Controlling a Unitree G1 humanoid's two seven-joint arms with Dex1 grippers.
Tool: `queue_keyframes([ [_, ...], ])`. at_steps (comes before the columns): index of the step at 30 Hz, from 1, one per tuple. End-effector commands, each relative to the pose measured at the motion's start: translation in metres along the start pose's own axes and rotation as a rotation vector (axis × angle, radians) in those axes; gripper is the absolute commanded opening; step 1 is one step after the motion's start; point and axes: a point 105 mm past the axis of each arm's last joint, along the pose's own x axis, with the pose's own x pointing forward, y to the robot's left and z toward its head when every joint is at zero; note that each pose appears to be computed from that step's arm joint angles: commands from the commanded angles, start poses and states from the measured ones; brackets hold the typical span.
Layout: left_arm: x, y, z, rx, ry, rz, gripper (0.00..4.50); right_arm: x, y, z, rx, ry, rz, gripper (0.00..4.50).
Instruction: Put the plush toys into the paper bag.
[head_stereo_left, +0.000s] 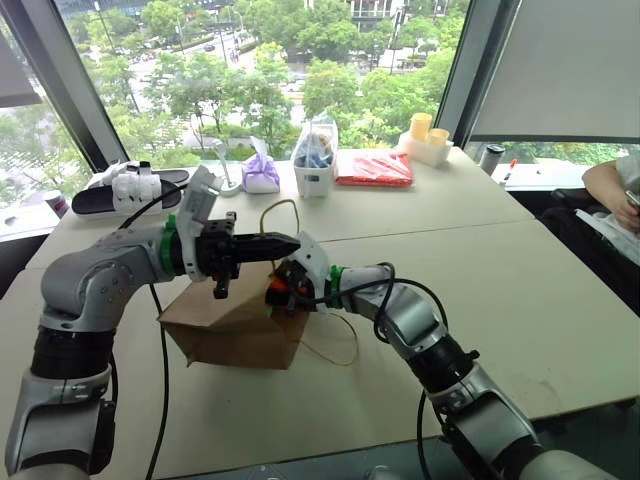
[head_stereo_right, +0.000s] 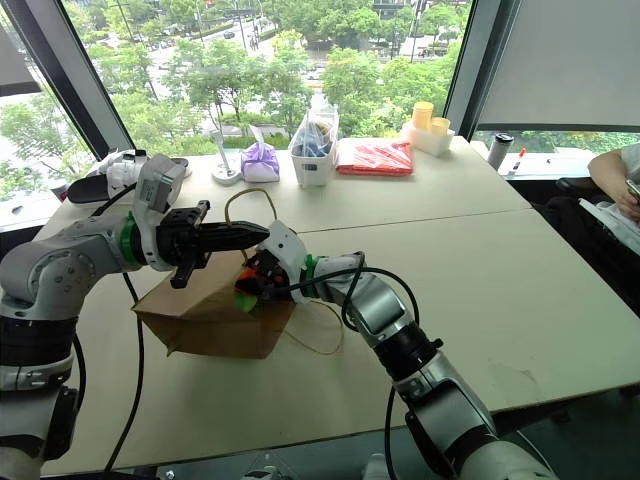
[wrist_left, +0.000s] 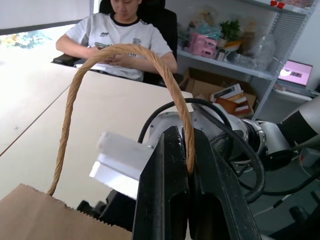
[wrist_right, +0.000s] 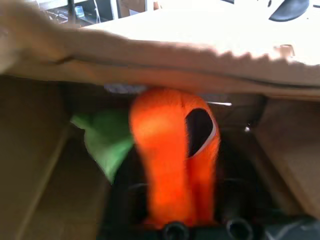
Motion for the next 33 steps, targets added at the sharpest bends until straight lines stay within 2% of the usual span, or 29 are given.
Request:
queue_keyframes([
  [1,-0.002,-0.006,0.009,0.033,-0.022,-0.009,0.00,0.004,-0.003,0.018,-0.070,-0.049,-0.015,3.56],
  [3,-0.004,-0.006,0.009,0.033,-0.022,-0.002,0.00,0.004,-0.005,0.017,-0.084,-0.046,-0.036,4.47],
  [10,-0.013,-0.003,0.001,0.029,0.005,0.038,0.00,-0.028,-0.011,0.025,-0.126,-0.035,-0.074,4.47],
  [15,-0.015,-0.002,-0.007,0.026,0.020,0.047,0.00,-0.087,-0.013,0.029,-0.182,0.022,-0.128,4.47],
  [19,-0.014,-0.001,-0.007,0.026,0.014,0.043,0.00,-0.119,-0.014,0.024,-0.163,0.072,-0.170,4.47],
  [25,-0.013,0.000,-0.006,0.028,0.009,0.036,0.00,-0.140,-0.025,-0.017,-0.081,0.177,-0.261,4.47],
  [29,-0.012,0.000,-0.005,0.030,0.008,0.032,0.00,-0.137,-0.037,-0.054,-0.036,0.242,-0.321,4.47],
  [33,-0.010,0.000,-0.004,0.033,0.008,0.029,0.00,-0.131,-0.045,-0.072,-0.038,0.278,-0.346,4.47],
])
